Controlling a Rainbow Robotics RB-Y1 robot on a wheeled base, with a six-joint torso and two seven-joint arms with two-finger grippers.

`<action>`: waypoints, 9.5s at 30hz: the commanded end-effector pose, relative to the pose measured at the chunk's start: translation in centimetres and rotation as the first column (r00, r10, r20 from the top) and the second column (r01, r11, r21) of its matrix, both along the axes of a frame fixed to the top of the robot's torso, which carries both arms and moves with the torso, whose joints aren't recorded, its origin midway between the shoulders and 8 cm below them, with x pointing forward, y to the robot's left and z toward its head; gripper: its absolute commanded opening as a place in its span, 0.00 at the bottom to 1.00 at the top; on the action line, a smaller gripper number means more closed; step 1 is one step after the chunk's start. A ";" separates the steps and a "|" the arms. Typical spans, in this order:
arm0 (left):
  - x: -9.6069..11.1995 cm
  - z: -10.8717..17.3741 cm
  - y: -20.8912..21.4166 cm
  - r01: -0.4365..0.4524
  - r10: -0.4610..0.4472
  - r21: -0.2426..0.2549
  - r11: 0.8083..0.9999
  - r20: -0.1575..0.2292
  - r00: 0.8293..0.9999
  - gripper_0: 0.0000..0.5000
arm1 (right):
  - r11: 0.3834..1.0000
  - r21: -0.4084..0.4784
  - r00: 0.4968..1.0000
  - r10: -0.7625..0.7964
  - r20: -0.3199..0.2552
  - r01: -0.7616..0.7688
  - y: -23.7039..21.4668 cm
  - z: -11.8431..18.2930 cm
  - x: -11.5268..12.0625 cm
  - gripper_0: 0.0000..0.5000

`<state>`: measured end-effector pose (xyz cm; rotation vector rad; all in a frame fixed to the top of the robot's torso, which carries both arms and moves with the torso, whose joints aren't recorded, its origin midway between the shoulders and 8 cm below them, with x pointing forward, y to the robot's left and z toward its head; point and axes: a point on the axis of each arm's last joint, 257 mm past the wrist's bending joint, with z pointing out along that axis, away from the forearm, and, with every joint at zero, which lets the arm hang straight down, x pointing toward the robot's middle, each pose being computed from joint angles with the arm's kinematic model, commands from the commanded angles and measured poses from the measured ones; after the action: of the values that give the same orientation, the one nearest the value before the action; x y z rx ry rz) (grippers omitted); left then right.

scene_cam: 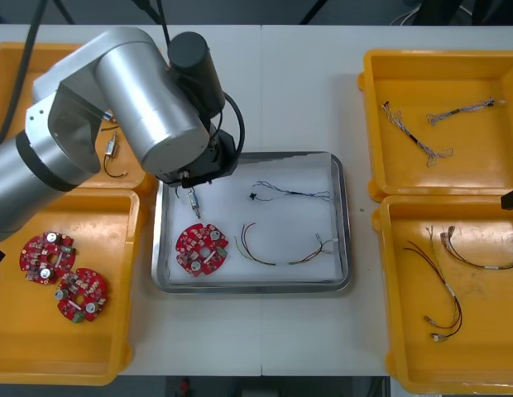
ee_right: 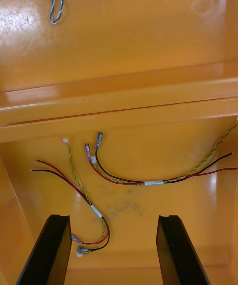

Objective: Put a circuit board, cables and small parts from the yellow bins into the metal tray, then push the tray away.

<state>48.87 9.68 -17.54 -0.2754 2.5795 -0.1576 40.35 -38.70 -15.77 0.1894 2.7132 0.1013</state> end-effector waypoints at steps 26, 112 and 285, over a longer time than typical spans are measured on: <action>0.0 -7.7 -0.8 -0.071 0.075 0.064 0.995 -0.061 0.995 0.05 | 0.999 -0.035 1.000 0.004 0.024 -0.003 -0.8 1.3 -0.1 1.00; -10.5 3.3 30.8 0.075 -0.065 0.110 0.991 -0.089 0.994 1.00 | 0.172 -0.295 0.247 0.939 -0.240 -0.940 30.6 -3.4 -3.7 1.00; -10.5 3.7 30.8 0.115 -0.104 0.173 0.978 -0.071 0.992 1.00 | -0.108 -0.824 -0.006 0.992 -0.126 -0.557 40.5 1.7 23.4 0.00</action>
<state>38.33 39.50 -15.16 -0.1517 2.6669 -0.0413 63.51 -0.99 -17.56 -1.6713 1.5744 -0.4404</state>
